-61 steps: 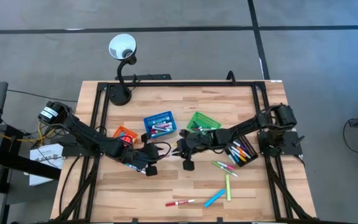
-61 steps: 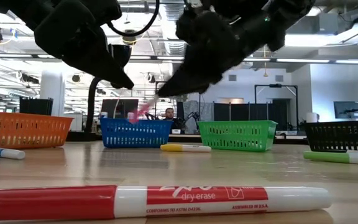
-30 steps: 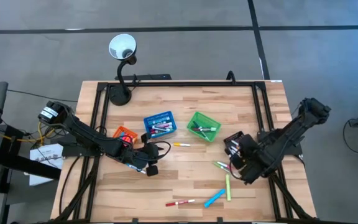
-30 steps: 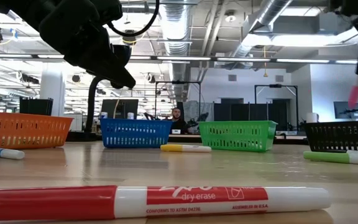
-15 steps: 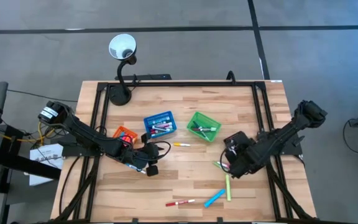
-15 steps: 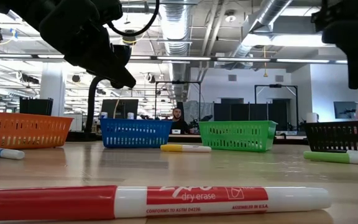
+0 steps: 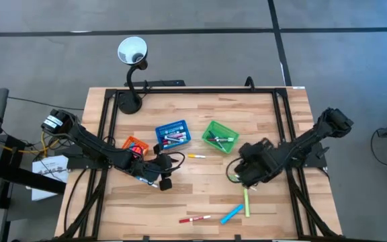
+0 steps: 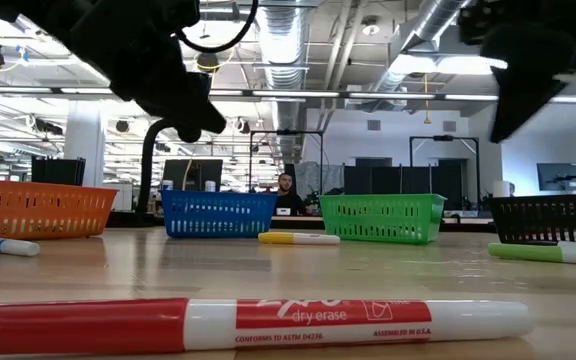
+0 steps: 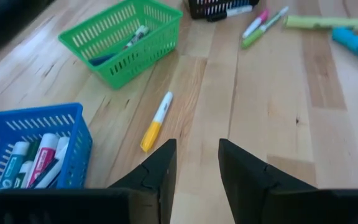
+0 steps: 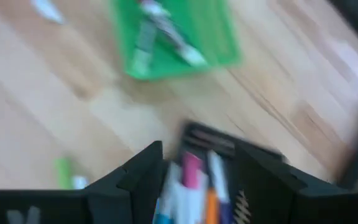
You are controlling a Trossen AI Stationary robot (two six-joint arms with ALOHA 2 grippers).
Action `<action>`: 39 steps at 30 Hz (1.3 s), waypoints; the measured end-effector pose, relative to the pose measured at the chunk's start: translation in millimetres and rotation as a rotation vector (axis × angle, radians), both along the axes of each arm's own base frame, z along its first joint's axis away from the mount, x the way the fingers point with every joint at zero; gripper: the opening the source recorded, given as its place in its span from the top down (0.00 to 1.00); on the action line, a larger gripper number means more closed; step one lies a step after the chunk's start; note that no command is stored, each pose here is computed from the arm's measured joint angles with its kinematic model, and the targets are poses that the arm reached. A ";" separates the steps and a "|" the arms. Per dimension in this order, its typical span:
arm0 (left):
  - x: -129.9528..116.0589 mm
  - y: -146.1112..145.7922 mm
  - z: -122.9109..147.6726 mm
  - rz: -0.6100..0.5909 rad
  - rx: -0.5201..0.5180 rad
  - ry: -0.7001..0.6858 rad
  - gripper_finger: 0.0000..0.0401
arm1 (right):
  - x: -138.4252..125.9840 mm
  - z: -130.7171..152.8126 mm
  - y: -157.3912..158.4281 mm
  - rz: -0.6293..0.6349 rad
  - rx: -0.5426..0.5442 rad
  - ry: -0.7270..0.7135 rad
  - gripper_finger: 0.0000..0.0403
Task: Pick & Place Markers
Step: Put the small yellow highlighter pen into the black basket
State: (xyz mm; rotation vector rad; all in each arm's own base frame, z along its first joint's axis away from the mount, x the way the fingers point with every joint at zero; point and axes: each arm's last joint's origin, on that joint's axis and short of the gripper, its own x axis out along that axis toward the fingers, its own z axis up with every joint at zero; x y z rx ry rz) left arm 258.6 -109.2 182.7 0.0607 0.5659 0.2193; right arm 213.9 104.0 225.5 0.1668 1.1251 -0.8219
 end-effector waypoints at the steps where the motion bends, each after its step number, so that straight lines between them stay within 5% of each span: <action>1: 0.6 0.1 0.6 0.001 -0.003 -0.008 0.71 | 6.2 -0.4 -0.2 0.048 0.014 -0.018 0.52; 11: 2.5 2.4 1.8 0.011 -0.010 -0.022 0.71 | 69.8 15.4 -8.3 0.520 -0.039 -0.301 0.57; 30: 2.7 2.3 2.0 0.012 -0.013 -0.026 0.71 | 88.2 22.0 -34.5 0.478 -0.072 -0.395 0.69; 39: 3.0 2.1 2.4 0.012 -0.016 -0.032 0.71 | 126.1 -26.8 -31.6 0.630 -0.113 -0.311 0.70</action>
